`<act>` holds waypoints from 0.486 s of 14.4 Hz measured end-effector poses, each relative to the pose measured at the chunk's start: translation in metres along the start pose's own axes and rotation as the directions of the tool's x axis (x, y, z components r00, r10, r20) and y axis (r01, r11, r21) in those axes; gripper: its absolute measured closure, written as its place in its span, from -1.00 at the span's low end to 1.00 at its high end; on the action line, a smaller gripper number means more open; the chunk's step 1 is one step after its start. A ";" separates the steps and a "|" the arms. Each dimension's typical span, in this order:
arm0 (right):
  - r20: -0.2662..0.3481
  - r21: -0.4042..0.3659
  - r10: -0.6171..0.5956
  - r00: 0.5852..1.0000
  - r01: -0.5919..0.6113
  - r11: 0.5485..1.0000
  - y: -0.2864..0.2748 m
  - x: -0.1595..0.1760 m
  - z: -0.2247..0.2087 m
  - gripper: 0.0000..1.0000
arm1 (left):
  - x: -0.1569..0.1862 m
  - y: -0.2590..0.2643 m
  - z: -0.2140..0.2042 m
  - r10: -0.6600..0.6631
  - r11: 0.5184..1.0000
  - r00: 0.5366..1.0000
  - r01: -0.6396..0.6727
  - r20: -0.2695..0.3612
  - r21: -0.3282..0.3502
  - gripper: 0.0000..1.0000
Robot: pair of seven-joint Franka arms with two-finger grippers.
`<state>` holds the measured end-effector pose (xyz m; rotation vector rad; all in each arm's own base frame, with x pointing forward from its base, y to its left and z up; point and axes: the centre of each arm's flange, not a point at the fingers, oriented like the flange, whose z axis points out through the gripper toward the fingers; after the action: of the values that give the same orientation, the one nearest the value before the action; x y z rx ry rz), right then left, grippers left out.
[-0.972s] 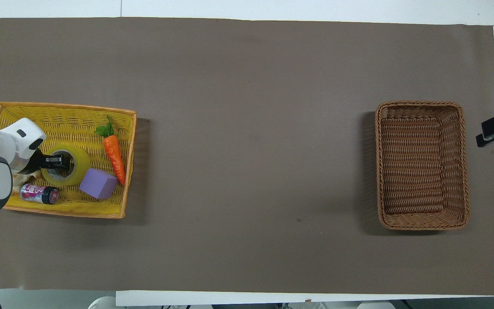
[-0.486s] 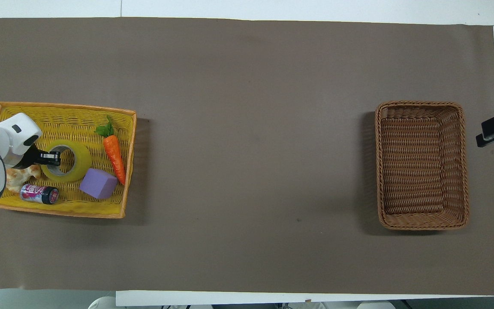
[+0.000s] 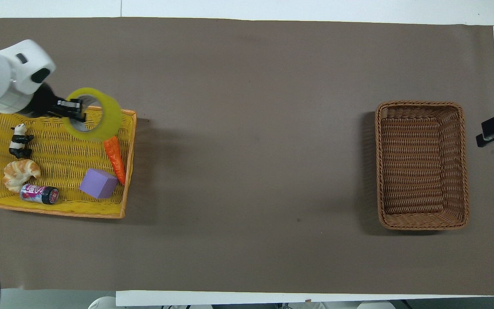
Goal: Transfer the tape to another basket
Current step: 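Lift the tape with the left gripper while the right gripper reaches forward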
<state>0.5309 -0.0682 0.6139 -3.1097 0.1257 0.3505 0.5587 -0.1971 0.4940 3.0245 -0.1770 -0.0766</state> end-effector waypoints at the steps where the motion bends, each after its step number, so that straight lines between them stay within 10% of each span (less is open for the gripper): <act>1: 0.000 0.000 0.000 1.000 0.000 1.000 0.000 0.000 0.000 -1.00 | -0.012 0.054 0.009 -0.017 1.000 1.000 0.017 0.008 0.000 0.57; 7: 0.000 0.000 0.000 1.000 0.000 1.000 0.000 0.000 0.000 -1.00 | -0.058 0.186 0.025 -0.048 0.993 0.999 0.050 0.015 -0.110 0.57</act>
<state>0.5309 -0.0682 0.6139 -3.1098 0.1256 0.3505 0.4785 -0.3767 0.4929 2.9191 -0.0963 -0.1049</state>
